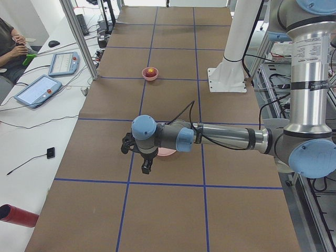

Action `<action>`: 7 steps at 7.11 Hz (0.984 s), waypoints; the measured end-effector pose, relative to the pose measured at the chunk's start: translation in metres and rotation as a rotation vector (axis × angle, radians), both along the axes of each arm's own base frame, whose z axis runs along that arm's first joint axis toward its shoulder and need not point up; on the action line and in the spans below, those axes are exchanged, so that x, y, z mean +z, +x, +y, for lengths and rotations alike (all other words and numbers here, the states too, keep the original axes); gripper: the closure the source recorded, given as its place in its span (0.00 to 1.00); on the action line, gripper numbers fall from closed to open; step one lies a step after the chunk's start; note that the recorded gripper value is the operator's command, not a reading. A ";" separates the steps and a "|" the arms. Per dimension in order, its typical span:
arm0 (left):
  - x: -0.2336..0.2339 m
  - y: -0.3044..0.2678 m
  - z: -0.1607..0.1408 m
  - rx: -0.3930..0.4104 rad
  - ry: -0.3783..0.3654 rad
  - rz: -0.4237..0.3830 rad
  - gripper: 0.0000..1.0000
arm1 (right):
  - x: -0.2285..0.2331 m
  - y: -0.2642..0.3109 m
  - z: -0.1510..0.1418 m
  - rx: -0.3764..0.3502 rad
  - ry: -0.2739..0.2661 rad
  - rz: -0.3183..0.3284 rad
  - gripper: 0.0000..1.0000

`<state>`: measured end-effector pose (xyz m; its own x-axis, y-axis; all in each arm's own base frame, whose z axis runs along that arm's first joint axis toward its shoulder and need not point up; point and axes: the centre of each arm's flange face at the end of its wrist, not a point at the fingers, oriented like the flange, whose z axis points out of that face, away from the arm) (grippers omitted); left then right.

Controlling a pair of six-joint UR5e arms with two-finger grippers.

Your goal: Move apple from plate to bowl

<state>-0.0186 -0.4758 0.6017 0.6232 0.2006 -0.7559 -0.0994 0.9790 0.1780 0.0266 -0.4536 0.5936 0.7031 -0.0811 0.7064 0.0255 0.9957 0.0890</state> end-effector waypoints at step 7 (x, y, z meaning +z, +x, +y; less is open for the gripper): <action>-0.006 -0.031 -0.006 -0.069 0.061 -0.012 0.02 | -0.003 0.004 0.001 0.010 0.003 -0.003 0.00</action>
<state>-0.0492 -0.4817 0.5954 0.6457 0.2025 -0.7362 -0.0346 0.9710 0.2367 0.0308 -0.4525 0.5908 0.7018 -0.0761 0.7083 0.0150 0.9956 0.0922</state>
